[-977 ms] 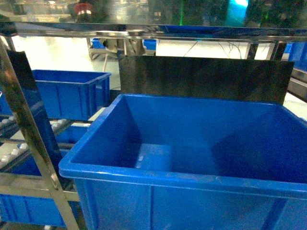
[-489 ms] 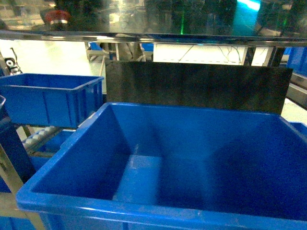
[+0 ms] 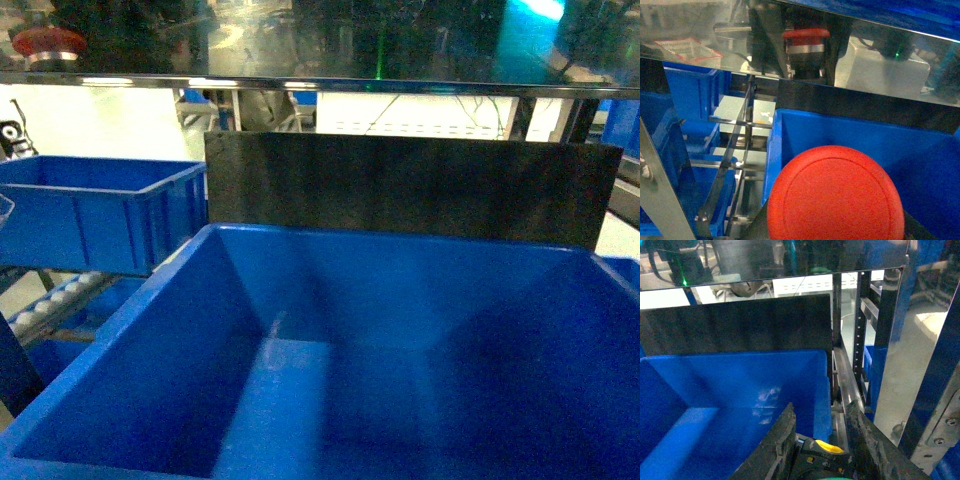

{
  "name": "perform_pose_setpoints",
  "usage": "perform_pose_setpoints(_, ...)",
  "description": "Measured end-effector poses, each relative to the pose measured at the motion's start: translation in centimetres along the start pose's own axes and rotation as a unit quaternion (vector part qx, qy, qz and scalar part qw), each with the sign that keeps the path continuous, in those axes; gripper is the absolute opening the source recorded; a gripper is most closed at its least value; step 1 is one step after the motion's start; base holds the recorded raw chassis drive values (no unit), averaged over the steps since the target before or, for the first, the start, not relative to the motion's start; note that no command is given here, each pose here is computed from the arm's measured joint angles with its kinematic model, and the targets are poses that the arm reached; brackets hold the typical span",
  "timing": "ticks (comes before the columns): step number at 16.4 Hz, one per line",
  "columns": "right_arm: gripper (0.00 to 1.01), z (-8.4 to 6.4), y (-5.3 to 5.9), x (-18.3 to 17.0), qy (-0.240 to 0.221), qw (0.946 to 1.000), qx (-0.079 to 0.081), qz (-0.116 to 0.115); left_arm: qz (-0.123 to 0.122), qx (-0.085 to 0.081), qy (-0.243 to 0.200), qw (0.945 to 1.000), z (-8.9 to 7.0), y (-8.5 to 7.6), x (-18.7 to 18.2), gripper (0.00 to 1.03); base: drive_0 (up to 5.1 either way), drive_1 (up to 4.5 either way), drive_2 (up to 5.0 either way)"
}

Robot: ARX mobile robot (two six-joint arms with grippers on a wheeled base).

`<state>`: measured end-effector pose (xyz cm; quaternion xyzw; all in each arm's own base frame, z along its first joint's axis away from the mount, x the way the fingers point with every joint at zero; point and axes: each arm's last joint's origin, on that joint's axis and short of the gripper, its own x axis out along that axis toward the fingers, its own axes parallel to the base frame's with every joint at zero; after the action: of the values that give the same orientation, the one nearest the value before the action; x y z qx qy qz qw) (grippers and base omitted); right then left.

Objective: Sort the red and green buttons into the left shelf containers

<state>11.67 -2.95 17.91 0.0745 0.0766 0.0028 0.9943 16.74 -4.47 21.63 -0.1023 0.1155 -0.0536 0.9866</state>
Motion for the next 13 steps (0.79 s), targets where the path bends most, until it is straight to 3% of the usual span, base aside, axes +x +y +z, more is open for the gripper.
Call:
perform_pose_setpoints(5, 0.28, -0.6, 0.3, 0.7, 0.011, 0.9991, -0.011, 0.04, 0.0, 0.0, 0.0, 1.0, 0.0, 0.0, 0.0, 0.24, 0.0, 0.0, 0.0)
perform_pose_setpoints(8, 0.28, -1.3, 1.4, 1.3, 0.02, 0.9967, -0.033, 0.071, 0.0, 0.0, 0.0, 1.0, 0.0, 0.0, 0.0, 0.24, 0.0, 0.0, 0.0)
perform_pose_setpoints(13, 0.28, -3.0, 3.1, 4.2, 0.057, 0.9893, -0.053, 0.123, 0.0, 0.0, 0.0, 1.0, 0.0, 0.0, 0.0, 0.24, 0.0, 0.0, 0.0)
